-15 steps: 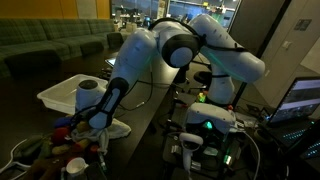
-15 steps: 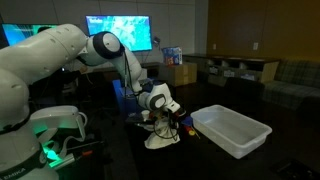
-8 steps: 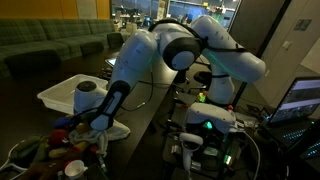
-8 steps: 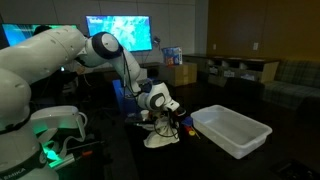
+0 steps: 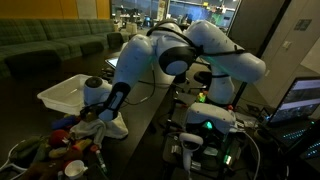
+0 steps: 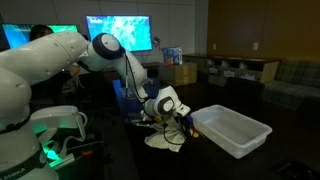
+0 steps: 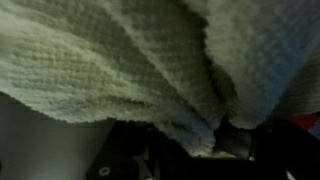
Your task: Use the cloth to push the objects on the counter to the left, then put it in the box
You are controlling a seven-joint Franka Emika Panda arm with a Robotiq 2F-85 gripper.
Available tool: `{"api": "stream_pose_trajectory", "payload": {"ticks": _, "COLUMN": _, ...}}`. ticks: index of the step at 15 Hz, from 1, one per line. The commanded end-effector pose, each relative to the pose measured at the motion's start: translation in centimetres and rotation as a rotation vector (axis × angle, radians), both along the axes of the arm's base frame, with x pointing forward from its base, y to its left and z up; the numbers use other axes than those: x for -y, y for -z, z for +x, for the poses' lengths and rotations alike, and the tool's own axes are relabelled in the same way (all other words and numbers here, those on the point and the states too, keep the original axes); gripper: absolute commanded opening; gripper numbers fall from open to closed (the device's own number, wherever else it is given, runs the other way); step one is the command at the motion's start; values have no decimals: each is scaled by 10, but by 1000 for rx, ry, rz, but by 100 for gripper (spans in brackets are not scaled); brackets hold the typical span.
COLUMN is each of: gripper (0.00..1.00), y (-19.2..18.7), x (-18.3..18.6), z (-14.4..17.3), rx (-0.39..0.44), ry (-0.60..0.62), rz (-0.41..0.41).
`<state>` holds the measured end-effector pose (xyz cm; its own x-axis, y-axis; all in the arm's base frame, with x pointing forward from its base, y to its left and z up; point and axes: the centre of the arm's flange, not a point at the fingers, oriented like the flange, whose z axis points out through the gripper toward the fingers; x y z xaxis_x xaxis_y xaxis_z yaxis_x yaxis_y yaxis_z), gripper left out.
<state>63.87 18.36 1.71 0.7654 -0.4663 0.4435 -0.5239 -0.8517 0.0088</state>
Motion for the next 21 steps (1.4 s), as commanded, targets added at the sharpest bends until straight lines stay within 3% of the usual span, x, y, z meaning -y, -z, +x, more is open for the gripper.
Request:
{"api": "stream_pose_trajectory", "payload": {"ticks": 1, "gripper": 8, "y": 7, "x": 27, "z": -4, "rx": 39, "ry": 35, "rz": -46}}
{"api": "stream_pose_trajectory", "payload": {"ticks": 8, "gripper": 8, "y": 14, "x": 65, "z": -15, "rx": 20, "ry": 74, "rz": -73}}
{"api": "stream_pose_trajectory", "payload": {"ticks": 15, "gripper": 8, "y": 20, "x": 143, "z": -42, "rx": -15, "ry": 171, "rz": -90}}
{"api": "stream_pose_trajectory", "payload": {"ticks": 21, "gripper": 8, "y": 22, "x": 211, "z": -33, "rx": -26, "ry": 226, "rz": -124}}
